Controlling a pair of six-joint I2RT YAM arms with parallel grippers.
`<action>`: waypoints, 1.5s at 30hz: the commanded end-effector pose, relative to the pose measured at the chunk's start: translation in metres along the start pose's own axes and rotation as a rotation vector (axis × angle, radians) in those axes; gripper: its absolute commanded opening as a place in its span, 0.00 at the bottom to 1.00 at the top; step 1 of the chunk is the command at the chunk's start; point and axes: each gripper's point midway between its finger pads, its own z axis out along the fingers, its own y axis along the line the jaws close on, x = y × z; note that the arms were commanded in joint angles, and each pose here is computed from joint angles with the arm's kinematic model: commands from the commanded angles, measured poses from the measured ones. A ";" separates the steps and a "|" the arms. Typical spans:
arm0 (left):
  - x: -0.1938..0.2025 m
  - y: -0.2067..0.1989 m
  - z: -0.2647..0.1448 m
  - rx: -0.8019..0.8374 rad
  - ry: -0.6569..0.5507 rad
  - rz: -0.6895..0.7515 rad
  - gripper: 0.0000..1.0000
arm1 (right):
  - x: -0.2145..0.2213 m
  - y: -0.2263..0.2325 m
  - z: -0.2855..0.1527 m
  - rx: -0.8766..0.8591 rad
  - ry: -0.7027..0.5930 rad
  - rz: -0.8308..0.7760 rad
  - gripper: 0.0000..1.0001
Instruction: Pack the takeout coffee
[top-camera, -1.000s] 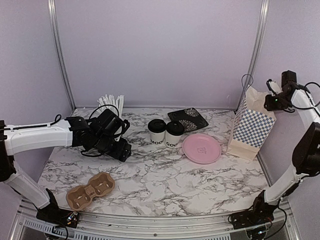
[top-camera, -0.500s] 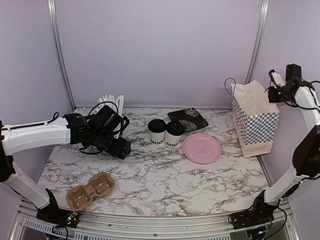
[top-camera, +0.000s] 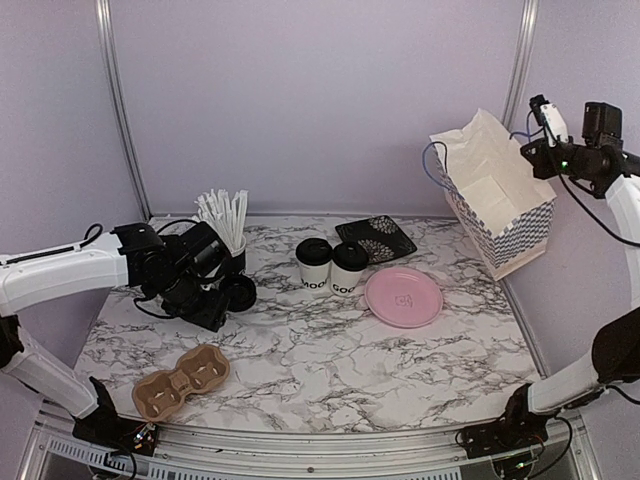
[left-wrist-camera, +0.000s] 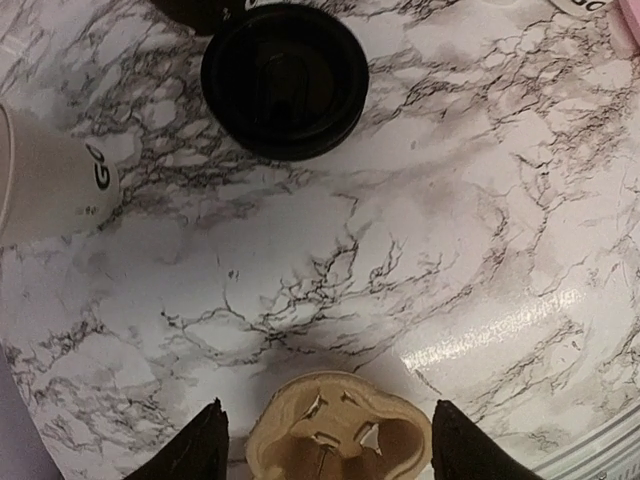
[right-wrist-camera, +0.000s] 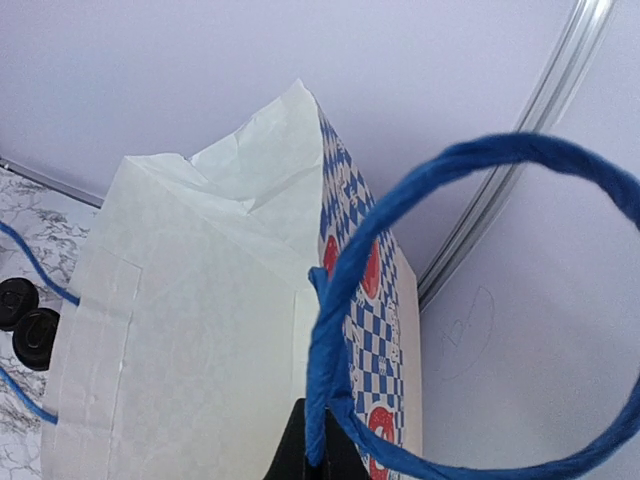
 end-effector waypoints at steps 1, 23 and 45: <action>0.063 0.020 0.001 -0.027 0.172 -0.110 0.62 | -0.054 0.030 -0.044 -0.105 -0.200 -0.106 0.00; 0.057 -0.026 0.071 0.089 0.253 0.112 0.00 | -0.077 0.108 -0.109 -0.449 -0.315 -0.196 0.00; 0.012 -0.010 0.035 0.194 0.086 0.113 0.48 | -0.041 0.109 -0.085 -0.453 -0.239 -0.186 0.00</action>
